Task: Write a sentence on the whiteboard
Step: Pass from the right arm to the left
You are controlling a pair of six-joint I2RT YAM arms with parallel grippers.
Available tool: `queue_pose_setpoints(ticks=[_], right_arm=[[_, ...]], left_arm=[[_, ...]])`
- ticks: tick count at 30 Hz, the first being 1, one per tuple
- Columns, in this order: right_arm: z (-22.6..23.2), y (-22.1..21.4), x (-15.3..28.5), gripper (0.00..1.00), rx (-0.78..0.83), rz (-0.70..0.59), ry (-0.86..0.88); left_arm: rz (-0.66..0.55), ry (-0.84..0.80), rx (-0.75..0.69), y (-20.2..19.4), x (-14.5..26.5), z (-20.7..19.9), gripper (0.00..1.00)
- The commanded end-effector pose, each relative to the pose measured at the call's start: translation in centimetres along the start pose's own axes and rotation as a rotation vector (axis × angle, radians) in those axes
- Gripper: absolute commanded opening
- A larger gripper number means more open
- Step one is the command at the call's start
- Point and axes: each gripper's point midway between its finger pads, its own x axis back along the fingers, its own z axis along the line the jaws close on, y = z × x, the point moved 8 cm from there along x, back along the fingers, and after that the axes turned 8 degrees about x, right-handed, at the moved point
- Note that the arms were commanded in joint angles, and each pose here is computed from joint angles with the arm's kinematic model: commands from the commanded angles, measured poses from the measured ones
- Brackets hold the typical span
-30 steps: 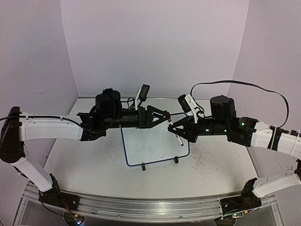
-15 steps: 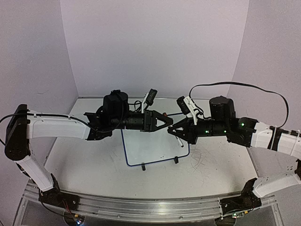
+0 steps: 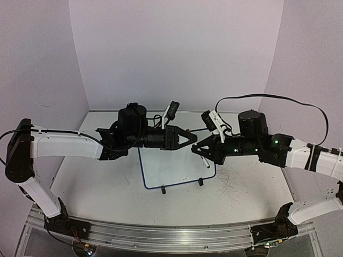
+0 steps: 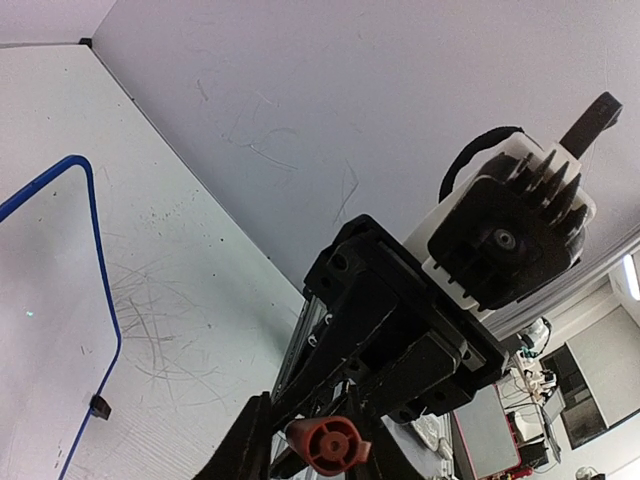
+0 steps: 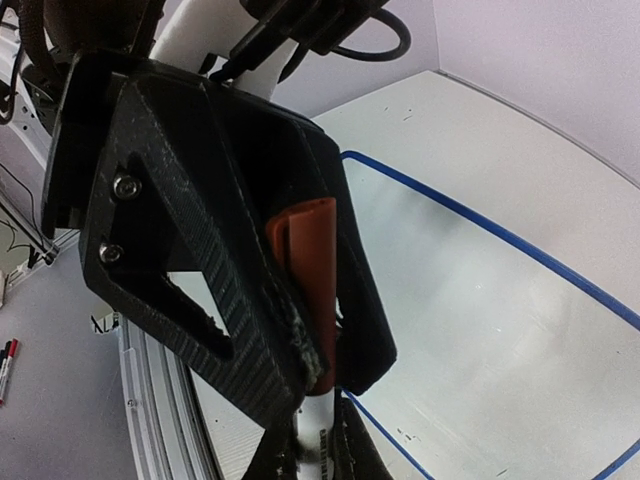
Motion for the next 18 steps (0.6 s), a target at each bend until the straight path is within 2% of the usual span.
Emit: queue_pose_setpoints(ticks=[1,3,5,7,12,14,15,16,18], right_arm=[[0.4,0.3,0.0,0.0,0.028,-0.009,0.029],[0.4,0.1,-0.2,0.0,0.025,-0.001,0.027],[0.3,0.0,-0.3,0.0,0.023,0.005,0.028],[0.4,0.0,-0.3,0.0,0.023,0.006,0.029],[0.4,0.2,-0.2,0.0,0.025,0.003,0.029],[0.4,0.3,0.1,0.05,0.022,-0.009,0.012],[0.3,0.5,0.3,0.13,0.018,-0.023,-0.001],[0.2,0.6,0.5,0.28,0.008,-0.031,-0.023],[-0.3,0.8,0.7,0.66,-0.029,-0.041,-0.088]], left_arm=[[-0.087,-0.02,-0.03,1.9,0.7,-1.9,0.18],[-0.1,-0.016,-0.032,2.0,0.9,-2.0,0.19],[-0.101,-0.02,-0.034,2.1,0.9,-2.1,0.26],[-0.102,-0.021,-0.034,2.2,0.9,-2.2,0.27],[-0.124,-0.012,-0.046,2.4,1.1,-2.3,0.09],[-0.131,-0.008,-0.05,2.4,1.3,-2.3,0.01],[-0.134,-0.007,-0.051,2.4,1.4,-2.4,0.0],[-0.137,-0.008,-0.053,2.4,1.4,-2.5,0.0],[-0.149,-0.005,-0.061,2.6,1.7,-2.6,0.0]])
